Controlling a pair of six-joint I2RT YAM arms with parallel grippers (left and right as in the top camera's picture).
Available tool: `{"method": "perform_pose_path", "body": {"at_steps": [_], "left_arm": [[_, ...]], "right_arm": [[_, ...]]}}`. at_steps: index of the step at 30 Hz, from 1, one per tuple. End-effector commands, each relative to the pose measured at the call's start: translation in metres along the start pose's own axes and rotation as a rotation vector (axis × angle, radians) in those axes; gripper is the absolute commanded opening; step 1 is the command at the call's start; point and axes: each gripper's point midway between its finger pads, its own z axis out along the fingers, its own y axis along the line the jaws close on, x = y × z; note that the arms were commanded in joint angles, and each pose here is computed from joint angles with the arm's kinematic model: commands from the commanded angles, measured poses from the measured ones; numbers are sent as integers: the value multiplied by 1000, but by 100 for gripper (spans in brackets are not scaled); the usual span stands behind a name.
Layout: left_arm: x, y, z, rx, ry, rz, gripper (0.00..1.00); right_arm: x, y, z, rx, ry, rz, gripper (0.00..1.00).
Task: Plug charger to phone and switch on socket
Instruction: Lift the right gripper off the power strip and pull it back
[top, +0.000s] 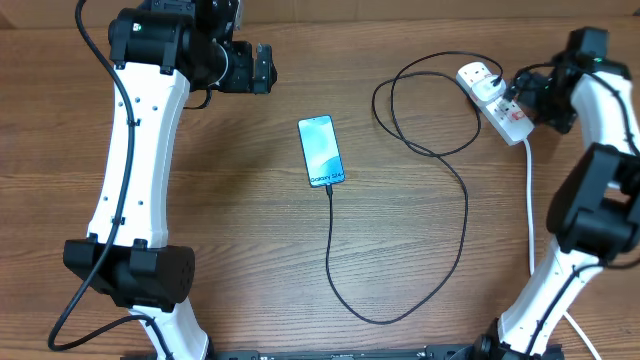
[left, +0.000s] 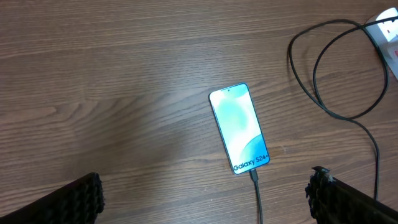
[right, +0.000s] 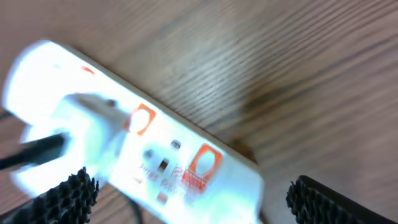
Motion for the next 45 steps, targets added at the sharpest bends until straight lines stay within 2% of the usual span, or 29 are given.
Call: {"method": "perform_pose_path", "body": {"at_steps": [1, 6, 10, 17, 23, 27, 33, 38, 41, 45], "left_arm": [[0, 2, 3, -13, 4, -10, 100], [0, 2, 3, -13, 4, -10, 100], [0, 2, 3, -13, 4, -10, 100], [0, 2, 3, -13, 4, -10, 100], [0, 3, 3, -13, 4, -11, 100], [0, 3, 3, -13, 4, -11, 100], [0, 2, 3, -13, 4, -11, 100], [0, 2, 3, -13, 4, -10, 100], [0, 2, 3, -13, 4, -10, 100], [0, 2, 3, -13, 4, -11, 100]], "right_arm": [[-36, 15, -109, -58, -205, 2, 100], [-19, 21, -193, -89, -272, 87, 100], [22, 21, -274, -112, -314, 106, 100], [97, 21, -342, -165, -313, 86, 100], [137, 21, -359, -195, -337, 57, 100], [176, 29, -366, -290, -304, 35, 100], [226, 13, -366, -264, -275, 19, 100], [267, 4, -363, -238, -158, 45, 100], [272, 17, -365, -319, -130, 37, 100], [273, 19, -366, -331, -126, 35, 100]]}}
